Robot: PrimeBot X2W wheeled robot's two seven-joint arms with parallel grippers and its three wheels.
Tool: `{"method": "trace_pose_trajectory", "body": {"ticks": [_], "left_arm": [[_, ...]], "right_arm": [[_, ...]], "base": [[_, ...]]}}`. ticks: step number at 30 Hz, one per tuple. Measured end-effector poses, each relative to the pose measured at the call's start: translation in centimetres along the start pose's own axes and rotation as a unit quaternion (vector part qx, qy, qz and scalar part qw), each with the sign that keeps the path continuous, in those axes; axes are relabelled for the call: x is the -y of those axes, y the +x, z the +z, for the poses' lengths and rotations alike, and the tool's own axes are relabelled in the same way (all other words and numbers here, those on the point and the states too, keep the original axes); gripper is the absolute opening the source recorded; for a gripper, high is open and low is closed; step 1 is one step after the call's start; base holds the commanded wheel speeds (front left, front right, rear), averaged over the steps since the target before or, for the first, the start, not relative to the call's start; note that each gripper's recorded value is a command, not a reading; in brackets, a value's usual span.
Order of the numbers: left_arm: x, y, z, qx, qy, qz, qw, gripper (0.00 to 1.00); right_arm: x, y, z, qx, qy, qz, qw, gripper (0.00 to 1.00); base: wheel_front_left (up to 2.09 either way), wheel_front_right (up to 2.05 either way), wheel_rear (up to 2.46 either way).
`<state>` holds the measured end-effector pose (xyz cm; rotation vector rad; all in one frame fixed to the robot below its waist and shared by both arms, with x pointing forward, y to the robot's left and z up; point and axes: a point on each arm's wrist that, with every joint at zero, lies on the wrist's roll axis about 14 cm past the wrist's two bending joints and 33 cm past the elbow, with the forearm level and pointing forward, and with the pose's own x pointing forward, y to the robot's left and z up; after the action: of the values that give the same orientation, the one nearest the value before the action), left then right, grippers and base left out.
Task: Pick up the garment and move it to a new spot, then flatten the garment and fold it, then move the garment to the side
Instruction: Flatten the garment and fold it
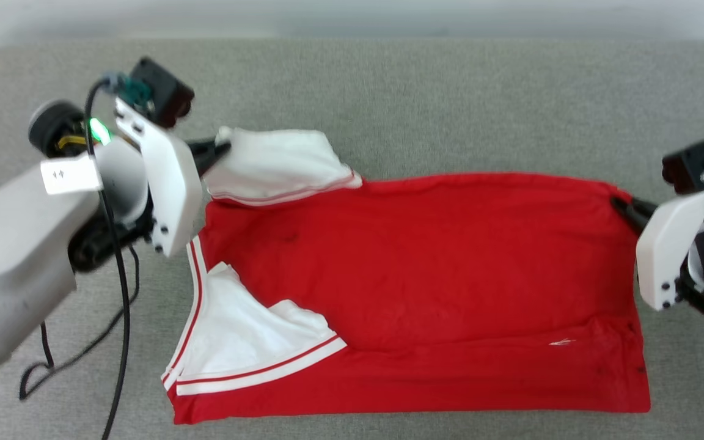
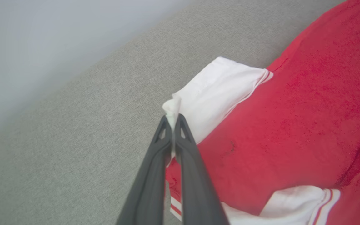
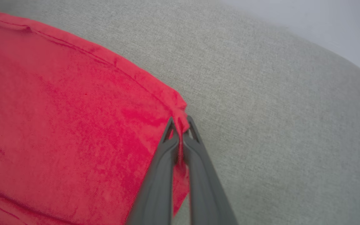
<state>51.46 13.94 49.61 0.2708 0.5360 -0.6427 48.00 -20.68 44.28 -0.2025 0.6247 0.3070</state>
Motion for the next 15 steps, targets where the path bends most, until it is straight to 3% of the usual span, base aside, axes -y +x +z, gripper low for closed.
{"method": "trace_pose_trajectory", "body": {"ticks": [15], "left_arm": [[5.4, -7.5, -6.5, -0.016, -0.052, 0.013, 0.998, 0.00]], "right_arm": [[-3.1, -6.1, -4.0, 0.005, 0.025, 0.023, 0.999, 0.00]], "base": [[0.00, 0.00, 0.00]]}}
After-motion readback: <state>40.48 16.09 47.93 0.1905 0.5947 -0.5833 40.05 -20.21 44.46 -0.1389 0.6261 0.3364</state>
